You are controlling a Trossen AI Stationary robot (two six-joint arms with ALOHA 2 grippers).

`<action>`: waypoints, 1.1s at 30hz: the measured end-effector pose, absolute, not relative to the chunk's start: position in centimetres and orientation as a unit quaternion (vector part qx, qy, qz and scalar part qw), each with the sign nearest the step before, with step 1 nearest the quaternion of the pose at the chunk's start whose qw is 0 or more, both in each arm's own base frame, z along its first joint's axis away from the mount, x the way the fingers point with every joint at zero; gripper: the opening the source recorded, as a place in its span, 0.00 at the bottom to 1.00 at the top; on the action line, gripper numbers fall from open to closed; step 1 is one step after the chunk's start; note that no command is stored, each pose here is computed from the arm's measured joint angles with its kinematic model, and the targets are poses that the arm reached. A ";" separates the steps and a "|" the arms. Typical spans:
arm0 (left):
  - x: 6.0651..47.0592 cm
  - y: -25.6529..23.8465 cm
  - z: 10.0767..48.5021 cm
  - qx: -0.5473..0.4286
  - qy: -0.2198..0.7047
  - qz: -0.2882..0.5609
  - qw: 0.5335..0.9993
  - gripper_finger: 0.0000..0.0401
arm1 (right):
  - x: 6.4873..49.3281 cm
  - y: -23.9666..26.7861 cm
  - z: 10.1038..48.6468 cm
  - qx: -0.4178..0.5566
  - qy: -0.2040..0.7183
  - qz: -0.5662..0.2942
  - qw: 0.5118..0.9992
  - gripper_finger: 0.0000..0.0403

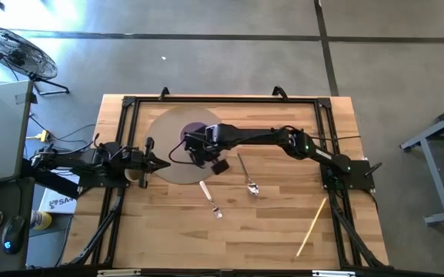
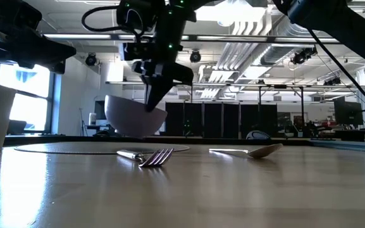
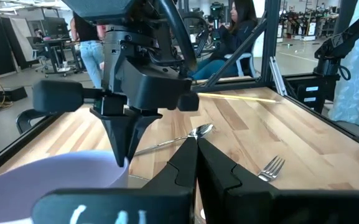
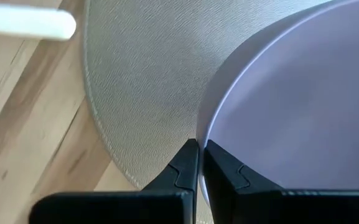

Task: Pick & Place Utensil
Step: Put the purple bowl on the gray placemat

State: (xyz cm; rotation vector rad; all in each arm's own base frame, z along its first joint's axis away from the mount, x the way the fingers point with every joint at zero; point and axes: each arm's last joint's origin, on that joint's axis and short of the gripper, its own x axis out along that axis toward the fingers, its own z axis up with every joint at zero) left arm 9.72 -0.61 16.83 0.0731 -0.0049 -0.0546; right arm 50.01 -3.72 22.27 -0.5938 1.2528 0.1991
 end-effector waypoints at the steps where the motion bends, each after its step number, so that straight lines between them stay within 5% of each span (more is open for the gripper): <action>1: 9.7 -0.6 16.8 0.037 -0.002 -0.027 0.999 0.00 | 50.1 -3.7 22.3 -0.267 0.574 0.085 0.769 0.03; 23: 9.7 -0.6 16.8 0.037 -0.002 -0.027 0.999 0.00 | 50.9 -4.0 19.6 -0.273 0.580 0.029 0.767 0.03; 33: 9.7 -0.6 16.8 0.037 -0.002 -0.027 0.999 0.00 | 52.2 -4.0 20.3 -0.197 0.515 -0.034 0.834 0.19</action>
